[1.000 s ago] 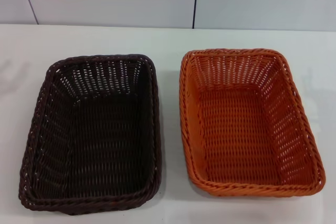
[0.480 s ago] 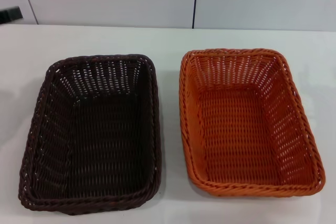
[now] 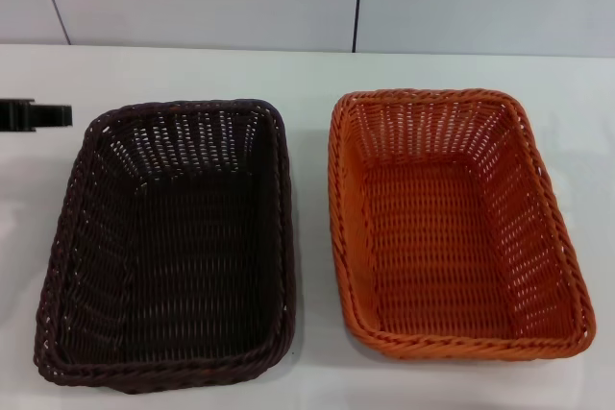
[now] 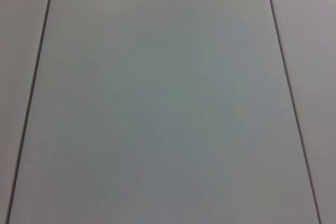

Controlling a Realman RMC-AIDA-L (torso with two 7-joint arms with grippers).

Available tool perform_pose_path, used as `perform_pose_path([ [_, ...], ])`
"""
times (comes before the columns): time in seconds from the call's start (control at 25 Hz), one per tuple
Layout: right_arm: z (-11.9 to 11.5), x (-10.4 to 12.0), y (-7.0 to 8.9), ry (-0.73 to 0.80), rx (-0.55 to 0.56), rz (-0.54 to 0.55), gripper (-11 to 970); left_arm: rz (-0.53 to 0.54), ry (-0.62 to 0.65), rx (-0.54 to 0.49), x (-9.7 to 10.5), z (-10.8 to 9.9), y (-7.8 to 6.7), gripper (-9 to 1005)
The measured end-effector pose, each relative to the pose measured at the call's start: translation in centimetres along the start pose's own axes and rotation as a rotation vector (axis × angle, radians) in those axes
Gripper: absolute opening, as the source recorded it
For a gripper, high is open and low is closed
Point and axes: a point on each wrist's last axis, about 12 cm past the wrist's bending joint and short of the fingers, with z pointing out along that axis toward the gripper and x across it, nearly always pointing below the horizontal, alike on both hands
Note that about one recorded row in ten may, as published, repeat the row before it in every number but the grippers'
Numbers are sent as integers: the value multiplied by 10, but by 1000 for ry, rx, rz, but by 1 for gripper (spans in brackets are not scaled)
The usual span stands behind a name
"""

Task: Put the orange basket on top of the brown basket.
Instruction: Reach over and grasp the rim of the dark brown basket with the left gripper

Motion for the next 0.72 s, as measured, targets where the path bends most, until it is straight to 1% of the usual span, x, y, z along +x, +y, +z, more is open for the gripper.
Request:
perform_pose_path([
  [0.08,1,0,0,-1,-2,1,665,6,12,-10,0,1,-2,652],
  [0.16,2,0,1,-3,-4,0,666,29,53,-33,1,4,-9,651],
  [0.2,3,0,1,-4,-8,-6,666,46,112,-58,1,8,-17,651],
  [0.24,3,0,1,-4,-8,-6,666,46,112,-58,1,8,-17,651],
  [0.36,5,1,1,-6,-14,-14,666,64,177,-72,2,10,-25,651],
  [0.4,5,2,1,-5,-15,-18,666,69,199,-66,3,12,-30,650],
  [0.72,5,3,-2,-3,-17,3,665,54,255,-52,11,19,-36,649],
])
